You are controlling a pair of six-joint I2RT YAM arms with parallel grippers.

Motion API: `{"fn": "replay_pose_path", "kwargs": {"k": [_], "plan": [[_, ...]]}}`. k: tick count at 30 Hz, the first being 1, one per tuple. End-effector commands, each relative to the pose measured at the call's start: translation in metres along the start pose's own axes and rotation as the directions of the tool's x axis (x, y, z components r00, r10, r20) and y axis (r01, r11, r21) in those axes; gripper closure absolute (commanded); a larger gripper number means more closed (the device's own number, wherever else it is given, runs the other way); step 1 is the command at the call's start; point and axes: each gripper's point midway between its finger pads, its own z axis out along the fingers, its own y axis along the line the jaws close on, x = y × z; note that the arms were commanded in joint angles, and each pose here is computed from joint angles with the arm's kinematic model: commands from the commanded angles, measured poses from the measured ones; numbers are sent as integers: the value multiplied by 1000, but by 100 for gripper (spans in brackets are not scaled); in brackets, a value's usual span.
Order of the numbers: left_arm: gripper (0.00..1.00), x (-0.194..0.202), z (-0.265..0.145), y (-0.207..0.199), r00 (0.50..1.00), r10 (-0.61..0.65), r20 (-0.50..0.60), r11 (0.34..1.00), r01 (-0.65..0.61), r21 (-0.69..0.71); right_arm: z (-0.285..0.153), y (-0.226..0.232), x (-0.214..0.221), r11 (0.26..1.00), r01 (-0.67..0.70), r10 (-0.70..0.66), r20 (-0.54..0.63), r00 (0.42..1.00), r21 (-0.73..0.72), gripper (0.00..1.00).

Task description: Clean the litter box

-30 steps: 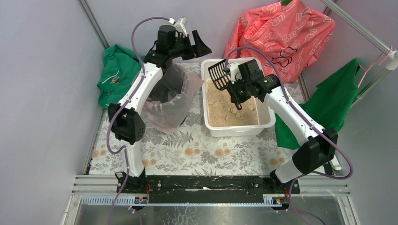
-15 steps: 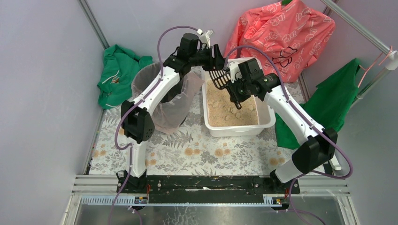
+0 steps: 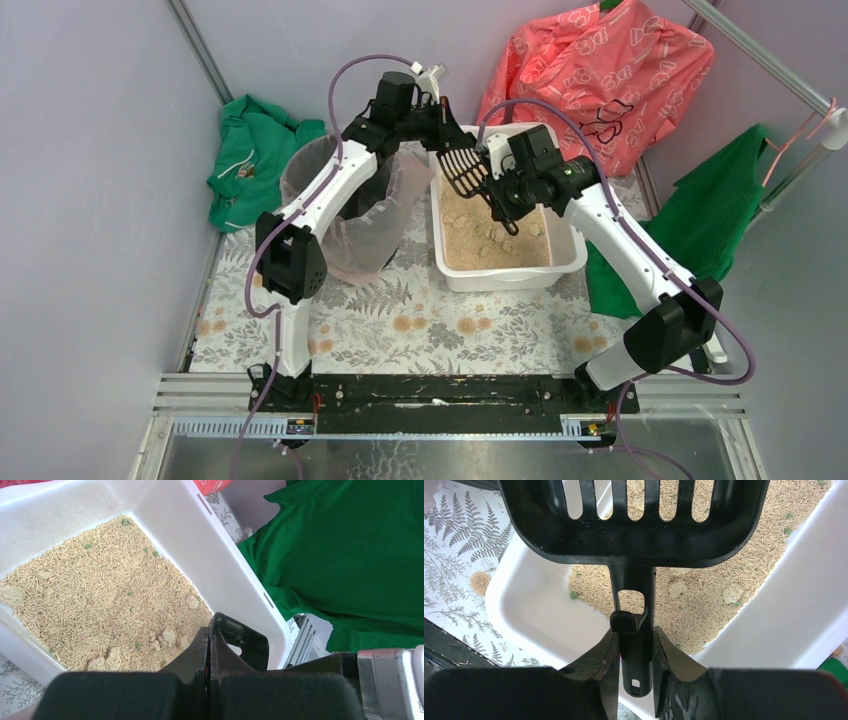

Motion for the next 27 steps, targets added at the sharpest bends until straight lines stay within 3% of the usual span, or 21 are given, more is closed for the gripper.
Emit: {"fn": "replay_pose_path", "kwargs": {"k": [1,3,5,7,12,17,21,25,27], "plan": [[100,-7,-5,-29,999,-47,13,997,46,67,-19,-6,-44,999,-24,17,160,987,45,98],[100,-17,-6,-28,996,-70,53,996,67,60,-27,-11,-57,997,-45,29,205,978,71,75],[100,-31,-10,-31,991,-86,98,994,79,74,-39,-15,-74,993,-69,42,264,964,92,29],[100,-40,-11,-36,986,-107,126,990,94,103,-52,-18,-90,990,-95,57,316,947,106,2],[100,-63,-23,-49,969,-138,205,984,110,142,-87,-26,-131,977,-212,172,467,867,33,0],[100,-110,-58,-55,895,-235,379,964,165,208,-125,-44,-161,918,-347,389,618,683,-193,0],[100,-136,-83,-55,839,-272,472,955,177,236,-154,-51,-181,896,-348,434,715,548,-278,1],[100,-152,-108,-55,775,-295,559,952,189,241,-172,-52,-193,859,-335,507,728,461,-386,17],[100,-158,-117,-58,748,-311,586,946,187,264,-178,-49,-198,841,-305,541,717,440,-447,20]]}}
